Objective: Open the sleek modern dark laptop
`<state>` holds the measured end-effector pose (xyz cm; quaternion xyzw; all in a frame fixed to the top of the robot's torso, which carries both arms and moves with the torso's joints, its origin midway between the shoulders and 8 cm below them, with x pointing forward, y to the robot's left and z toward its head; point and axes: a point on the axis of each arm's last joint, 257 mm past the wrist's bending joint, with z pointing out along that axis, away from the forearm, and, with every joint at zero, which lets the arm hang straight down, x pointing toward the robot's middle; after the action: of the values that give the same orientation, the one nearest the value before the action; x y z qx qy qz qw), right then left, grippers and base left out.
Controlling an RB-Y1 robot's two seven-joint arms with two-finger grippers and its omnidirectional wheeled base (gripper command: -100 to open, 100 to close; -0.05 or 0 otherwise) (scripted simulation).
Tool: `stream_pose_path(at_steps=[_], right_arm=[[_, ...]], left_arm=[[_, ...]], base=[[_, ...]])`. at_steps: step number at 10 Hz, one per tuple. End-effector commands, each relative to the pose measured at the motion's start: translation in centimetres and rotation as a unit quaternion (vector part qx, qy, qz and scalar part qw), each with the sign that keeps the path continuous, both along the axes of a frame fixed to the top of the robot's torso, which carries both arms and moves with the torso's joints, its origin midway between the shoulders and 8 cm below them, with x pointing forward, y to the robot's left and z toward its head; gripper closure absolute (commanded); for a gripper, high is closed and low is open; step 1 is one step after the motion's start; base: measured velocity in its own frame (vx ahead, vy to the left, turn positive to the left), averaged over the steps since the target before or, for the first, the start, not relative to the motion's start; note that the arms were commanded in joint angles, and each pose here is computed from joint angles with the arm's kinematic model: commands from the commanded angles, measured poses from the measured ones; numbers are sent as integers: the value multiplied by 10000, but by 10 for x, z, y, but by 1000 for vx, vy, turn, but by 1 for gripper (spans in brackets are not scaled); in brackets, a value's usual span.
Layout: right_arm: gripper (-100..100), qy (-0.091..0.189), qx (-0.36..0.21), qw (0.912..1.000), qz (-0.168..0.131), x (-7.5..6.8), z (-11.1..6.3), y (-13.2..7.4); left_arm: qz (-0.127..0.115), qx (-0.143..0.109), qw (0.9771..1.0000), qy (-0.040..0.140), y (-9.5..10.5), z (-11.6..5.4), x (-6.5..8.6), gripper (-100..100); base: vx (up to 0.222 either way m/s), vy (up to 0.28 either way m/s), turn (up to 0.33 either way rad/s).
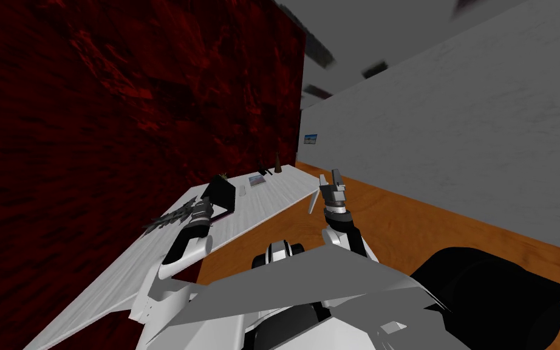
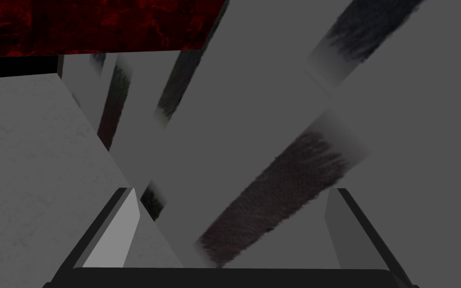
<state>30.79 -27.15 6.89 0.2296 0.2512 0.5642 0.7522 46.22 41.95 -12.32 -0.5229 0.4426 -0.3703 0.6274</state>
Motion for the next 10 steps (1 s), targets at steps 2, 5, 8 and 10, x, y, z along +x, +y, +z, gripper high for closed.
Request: stream_pose_path(at_steps=[2,5,8,10], right_arm=[[0,0,0,10000,0,0,0,0],[0,0,0,10000,0,0,0,0],[0,0,0,10000,0,0,0,0],[0,0,1,10000,0,0,0,0]], left_arm=[[-72,-636,9978,-190,-7,-15,8,100],[-153,-1435,9885,-451,-19,-31,18,100],[-199,-2031,9768,-646,-29,-44,25,100],[-226,-1714,9833,-577,-20,-35,24,-100]], base=[[-24,80,56],[-34,100,37],[-41,100,38],[-13,23,-2]])
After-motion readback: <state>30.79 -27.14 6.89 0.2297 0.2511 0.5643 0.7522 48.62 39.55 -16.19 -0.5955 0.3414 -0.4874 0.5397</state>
